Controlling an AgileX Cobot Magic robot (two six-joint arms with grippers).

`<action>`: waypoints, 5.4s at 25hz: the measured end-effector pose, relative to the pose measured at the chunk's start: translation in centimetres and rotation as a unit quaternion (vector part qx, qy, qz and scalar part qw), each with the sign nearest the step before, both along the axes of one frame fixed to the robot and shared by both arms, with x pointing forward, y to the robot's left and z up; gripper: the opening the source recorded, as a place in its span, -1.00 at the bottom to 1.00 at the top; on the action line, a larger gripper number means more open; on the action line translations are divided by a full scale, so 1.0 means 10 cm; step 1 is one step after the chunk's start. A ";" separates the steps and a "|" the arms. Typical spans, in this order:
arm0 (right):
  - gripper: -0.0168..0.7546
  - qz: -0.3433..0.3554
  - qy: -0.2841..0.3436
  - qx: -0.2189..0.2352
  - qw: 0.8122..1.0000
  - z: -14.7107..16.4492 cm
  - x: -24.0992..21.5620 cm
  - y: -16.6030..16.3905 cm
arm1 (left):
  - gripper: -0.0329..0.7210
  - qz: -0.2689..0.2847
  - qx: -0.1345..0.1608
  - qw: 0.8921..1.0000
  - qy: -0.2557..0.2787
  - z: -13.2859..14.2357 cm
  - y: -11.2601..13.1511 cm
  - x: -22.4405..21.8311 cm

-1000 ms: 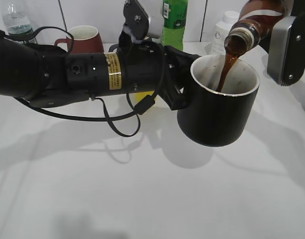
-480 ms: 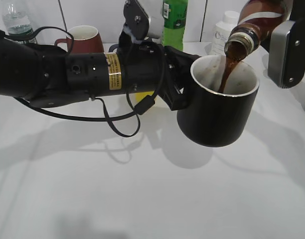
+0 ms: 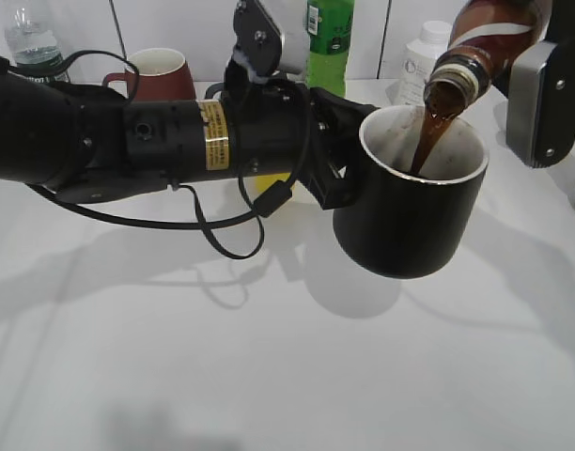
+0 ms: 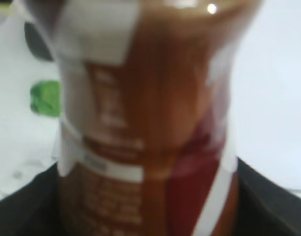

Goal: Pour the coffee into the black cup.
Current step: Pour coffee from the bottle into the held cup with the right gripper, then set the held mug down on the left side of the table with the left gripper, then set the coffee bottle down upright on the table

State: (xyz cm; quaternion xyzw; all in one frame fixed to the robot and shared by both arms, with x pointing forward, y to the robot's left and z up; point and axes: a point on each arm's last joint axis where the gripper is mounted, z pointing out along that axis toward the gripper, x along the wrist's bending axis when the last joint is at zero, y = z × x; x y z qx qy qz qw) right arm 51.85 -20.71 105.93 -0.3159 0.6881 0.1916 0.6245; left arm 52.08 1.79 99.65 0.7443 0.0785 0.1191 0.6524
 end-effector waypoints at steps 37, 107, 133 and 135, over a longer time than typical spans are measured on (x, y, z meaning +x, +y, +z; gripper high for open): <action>0.41 -0.063 0.462 0.496 0.733 -0.07 0.03 0.06 | -0.81 0.164 -0.025 0.986 -0.012 0.19 0.92 0.40; 0.41 -0.063 0.465 0.501 0.727 -0.06 0.03 0.06 | -0.41 0.510 -0.045 0.858 0.030 -1.07 2.66 0.85; 0.41 -0.223 0.454 0.614 0.607 -1.06 0.64 -0.11 | -0.15 0.516 -0.023 0.855 0.047 -0.67 2.67 0.20; 0.41 -0.223 0.457 0.619 0.599 -1.21 0.72 -0.09 | -0.15 0.516 -0.024 0.855 0.042 -0.60 2.67 0.18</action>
